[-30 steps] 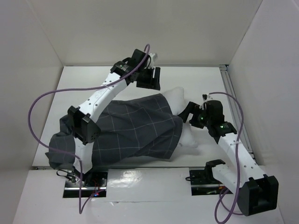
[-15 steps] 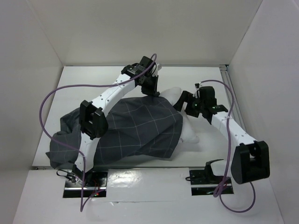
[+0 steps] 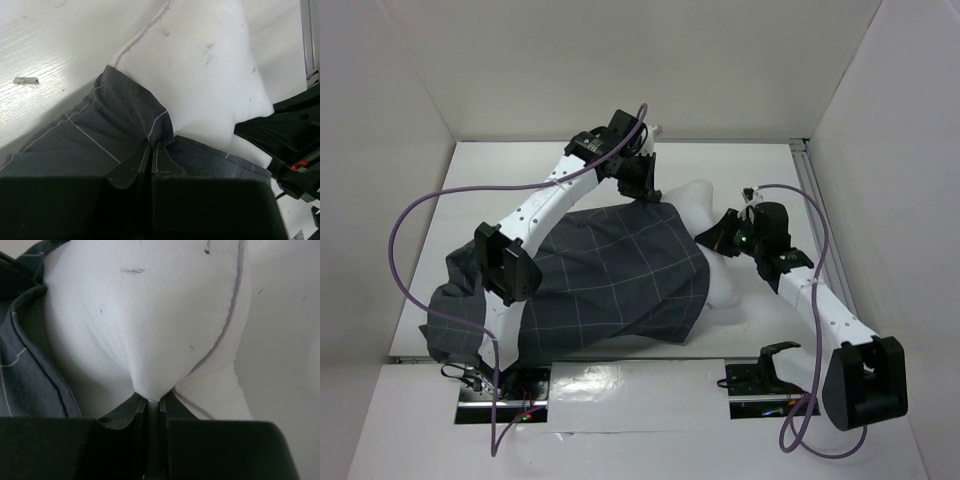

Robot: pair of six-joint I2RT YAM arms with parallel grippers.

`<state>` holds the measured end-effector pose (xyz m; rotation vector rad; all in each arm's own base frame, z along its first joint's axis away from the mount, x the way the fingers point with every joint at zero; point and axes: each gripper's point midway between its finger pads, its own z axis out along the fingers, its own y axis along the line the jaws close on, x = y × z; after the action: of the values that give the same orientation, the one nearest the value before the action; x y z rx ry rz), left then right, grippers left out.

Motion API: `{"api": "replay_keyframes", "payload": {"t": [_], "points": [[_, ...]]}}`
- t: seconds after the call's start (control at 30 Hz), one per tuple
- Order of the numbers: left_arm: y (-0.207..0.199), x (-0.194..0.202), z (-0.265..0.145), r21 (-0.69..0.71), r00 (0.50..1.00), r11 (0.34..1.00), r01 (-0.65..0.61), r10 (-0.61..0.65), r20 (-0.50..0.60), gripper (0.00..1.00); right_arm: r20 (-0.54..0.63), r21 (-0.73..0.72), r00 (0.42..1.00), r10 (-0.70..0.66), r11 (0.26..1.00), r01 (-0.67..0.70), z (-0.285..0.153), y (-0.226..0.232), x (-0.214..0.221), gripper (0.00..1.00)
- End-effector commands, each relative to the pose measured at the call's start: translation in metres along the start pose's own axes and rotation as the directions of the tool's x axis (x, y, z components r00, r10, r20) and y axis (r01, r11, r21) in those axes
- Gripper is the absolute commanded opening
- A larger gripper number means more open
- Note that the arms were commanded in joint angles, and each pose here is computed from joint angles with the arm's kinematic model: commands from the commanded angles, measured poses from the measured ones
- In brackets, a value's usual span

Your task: Put the pillow into the pillowcase

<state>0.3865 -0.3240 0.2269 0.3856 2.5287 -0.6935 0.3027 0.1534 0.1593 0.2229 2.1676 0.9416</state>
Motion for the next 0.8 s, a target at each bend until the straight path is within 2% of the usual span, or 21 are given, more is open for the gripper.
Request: {"api": "replay_keyframes", "payload": {"t": [0.0,0.13,0.3,0.5,0.53,0.6,0.77], "points": [[-0.020,-0.040,-0.049,0.089,0.986,0.995,-0.037,0.022,0.165,0.05,-0.023,0.098,1.000,0.010,0.995,-0.008,-0.005,-0.026,0.021,0.00],[-0.022,-0.047,-0.061,0.103,0.981,0.994,-0.034,0.013,0.195,0.05,-0.001,0.131,1.000,-0.001,0.991,0.001,-0.012,-0.032,0.023,0.00],[-0.004,-0.063,-0.080,0.089,0.967,0.996,-0.003,-0.020,0.255,0.11,-0.018,0.228,1.000,0.002,0.974,0.003,-0.019,-0.052,0.031,0.00],[0.004,-0.067,-0.095,0.124,0.960,0.992,0.015,-0.049,0.275,0.18,-0.029,0.245,1.000,-0.001,0.969,0.008,-0.022,-0.059,0.040,0.00],[0.006,-0.070,-0.095,0.134,0.957,0.991,0.022,-0.060,0.285,0.17,-0.029,0.245,1.000,-0.001,0.969,0.008,-0.022,-0.059,0.040,0.00],[-0.002,-0.069,-0.093,0.167,0.959,0.986,0.004,-0.051,0.279,0.00,-0.027,0.229,1.000,-0.004,0.973,0.010,-0.021,-0.056,0.038,0.00],[-0.039,-0.059,-0.067,0.244,0.972,0.968,-0.056,-0.003,0.235,0.00,-0.016,0.192,1.000,-0.025,0.981,0.028,-0.019,-0.044,0.028,0.00]]}}
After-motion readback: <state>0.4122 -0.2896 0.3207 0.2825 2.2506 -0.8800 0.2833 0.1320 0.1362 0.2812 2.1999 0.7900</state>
